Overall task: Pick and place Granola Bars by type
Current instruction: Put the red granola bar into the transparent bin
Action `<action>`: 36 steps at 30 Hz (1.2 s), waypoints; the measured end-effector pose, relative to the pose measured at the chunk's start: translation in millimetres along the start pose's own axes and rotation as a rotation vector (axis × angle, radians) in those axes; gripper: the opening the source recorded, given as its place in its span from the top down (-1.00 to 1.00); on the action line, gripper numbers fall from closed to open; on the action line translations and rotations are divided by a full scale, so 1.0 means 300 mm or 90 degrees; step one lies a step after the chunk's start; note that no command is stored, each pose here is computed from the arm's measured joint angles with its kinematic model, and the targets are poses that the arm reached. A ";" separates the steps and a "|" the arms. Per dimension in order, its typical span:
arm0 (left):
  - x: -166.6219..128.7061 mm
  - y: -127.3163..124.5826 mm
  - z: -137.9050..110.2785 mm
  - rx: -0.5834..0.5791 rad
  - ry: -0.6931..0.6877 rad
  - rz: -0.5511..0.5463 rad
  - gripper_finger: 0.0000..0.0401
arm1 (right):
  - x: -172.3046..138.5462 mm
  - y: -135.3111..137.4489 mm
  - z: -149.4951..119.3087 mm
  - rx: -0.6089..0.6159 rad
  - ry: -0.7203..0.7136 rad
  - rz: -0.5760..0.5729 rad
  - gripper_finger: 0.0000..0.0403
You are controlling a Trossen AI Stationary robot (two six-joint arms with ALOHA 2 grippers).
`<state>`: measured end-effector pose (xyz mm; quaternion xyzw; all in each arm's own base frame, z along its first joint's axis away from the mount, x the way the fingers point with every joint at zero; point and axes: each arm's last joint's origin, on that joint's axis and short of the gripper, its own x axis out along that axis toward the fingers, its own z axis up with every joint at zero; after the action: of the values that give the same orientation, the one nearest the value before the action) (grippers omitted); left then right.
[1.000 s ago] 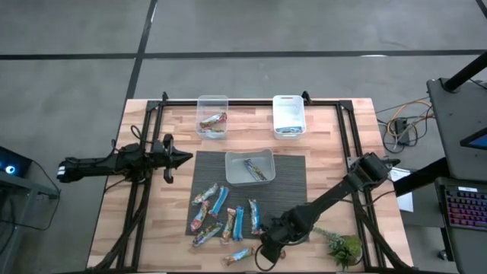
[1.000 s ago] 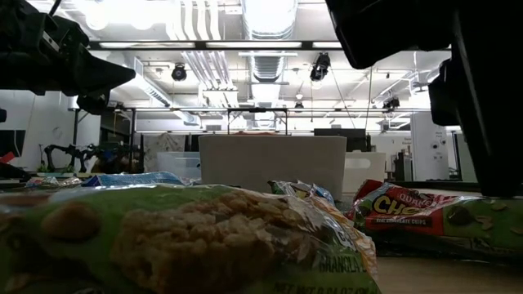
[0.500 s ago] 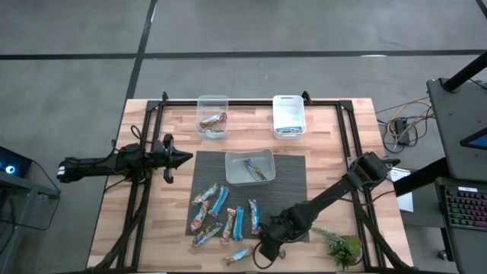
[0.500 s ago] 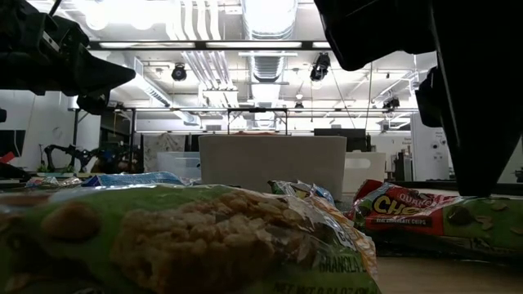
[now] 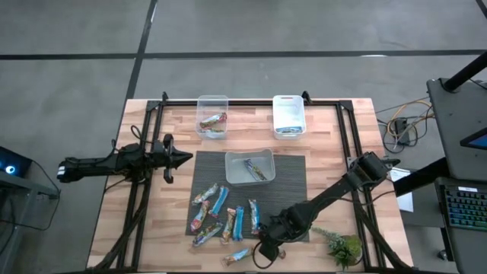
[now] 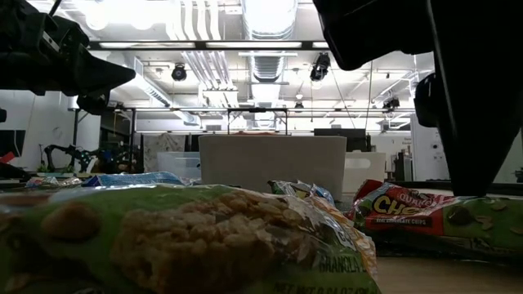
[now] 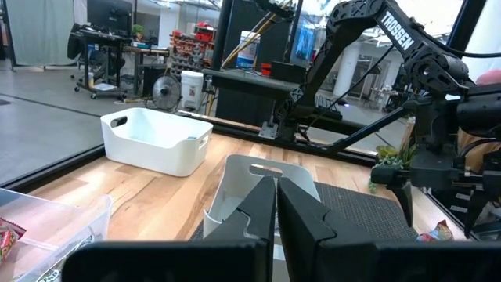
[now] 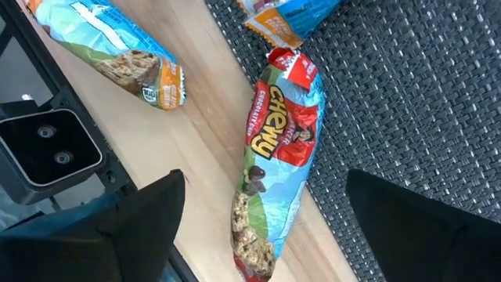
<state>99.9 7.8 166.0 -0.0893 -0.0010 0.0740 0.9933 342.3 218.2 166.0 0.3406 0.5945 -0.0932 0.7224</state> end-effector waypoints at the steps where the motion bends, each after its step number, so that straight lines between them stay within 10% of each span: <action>1: 0.000 0.000 0.000 0.000 0.000 0.000 1.00 | 0.003 0.000 0.000 -0.003 -0.002 -0.001 -0.71; 36: 0.000 0.000 0.000 0.000 0.000 0.000 1.00 | 0.075 -0.017 0.000 0.023 0.001 -0.013 -0.41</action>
<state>99.9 7.8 166.0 -0.0894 -0.0012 0.0738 0.9933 345.8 220.4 143.2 0.3478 0.5968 -0.1111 0.7145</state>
